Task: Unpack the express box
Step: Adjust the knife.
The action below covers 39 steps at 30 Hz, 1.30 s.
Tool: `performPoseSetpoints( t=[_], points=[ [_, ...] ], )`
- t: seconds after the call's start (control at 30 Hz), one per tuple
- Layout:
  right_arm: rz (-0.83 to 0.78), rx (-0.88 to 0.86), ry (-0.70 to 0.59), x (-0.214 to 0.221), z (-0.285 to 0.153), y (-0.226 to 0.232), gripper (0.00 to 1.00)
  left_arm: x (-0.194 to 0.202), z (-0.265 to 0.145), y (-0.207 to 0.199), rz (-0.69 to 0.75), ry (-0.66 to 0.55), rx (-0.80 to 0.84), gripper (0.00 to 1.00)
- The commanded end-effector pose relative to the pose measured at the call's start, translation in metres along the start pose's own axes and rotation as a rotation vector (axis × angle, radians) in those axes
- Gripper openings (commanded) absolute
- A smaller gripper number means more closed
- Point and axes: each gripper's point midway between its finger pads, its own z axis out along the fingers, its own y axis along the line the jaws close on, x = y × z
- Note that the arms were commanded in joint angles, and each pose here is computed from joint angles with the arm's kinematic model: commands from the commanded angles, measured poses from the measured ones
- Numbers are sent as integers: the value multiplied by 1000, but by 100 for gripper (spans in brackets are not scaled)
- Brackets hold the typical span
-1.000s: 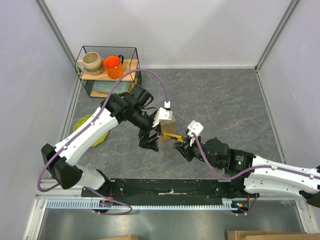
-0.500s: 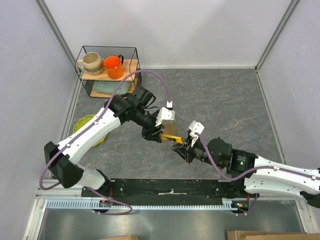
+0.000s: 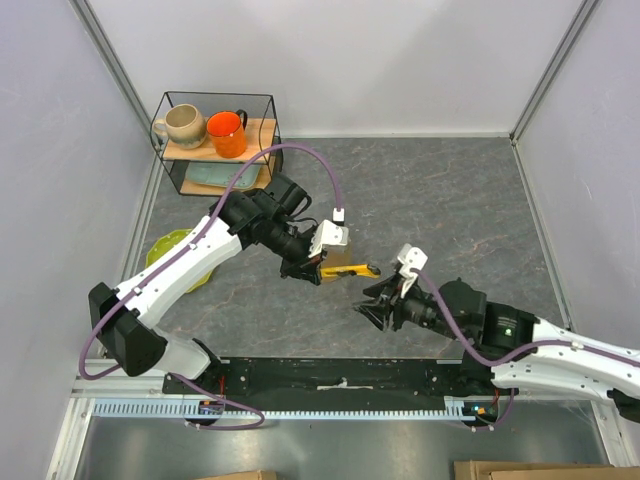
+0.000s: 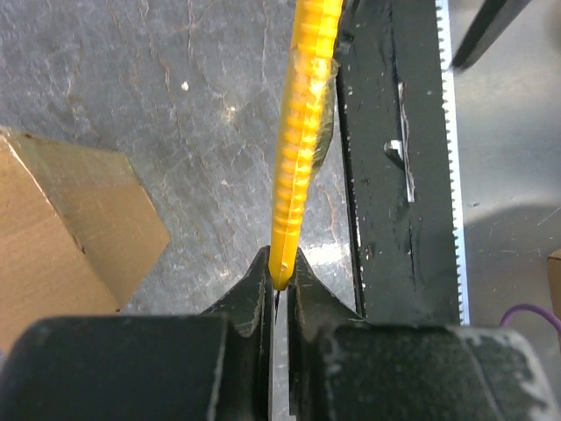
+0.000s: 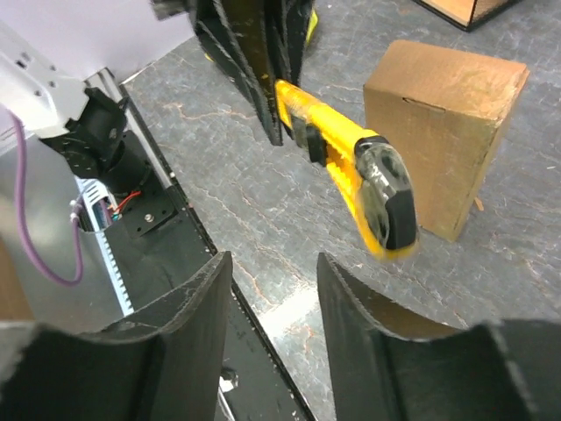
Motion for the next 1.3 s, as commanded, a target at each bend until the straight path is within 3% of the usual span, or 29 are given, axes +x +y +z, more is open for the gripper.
performPoseSetpoints(
  t=[0.0,0.2,0.3,0.6,0.83,1.07,1.27],
  points=[
    [17,-44,-71,-38,-32,10,55,6,-6,2,33,23,-34,2],
    [-7,-49,-84,-59,-50,13,63,18,-3,-2,5,62,-13,2],
    [-72,-38,-74,-66,-42,13,68,23,-1,-12,-1,88,30,2],
    [-264,-57,40,-73,-3,25,71,33,6,-39,51,176,89,2],
    [-236,-116,120,-45,6,33,69,22,1,-41,65,142,79,2],
    [-159,-56,1,-49,-10,18,70,10,-2,-47,69,74,81,2],
    [-114,-59,-47,-47,-15,16,72,-23,-15,-52,83,-32,83,2]
  ],
)
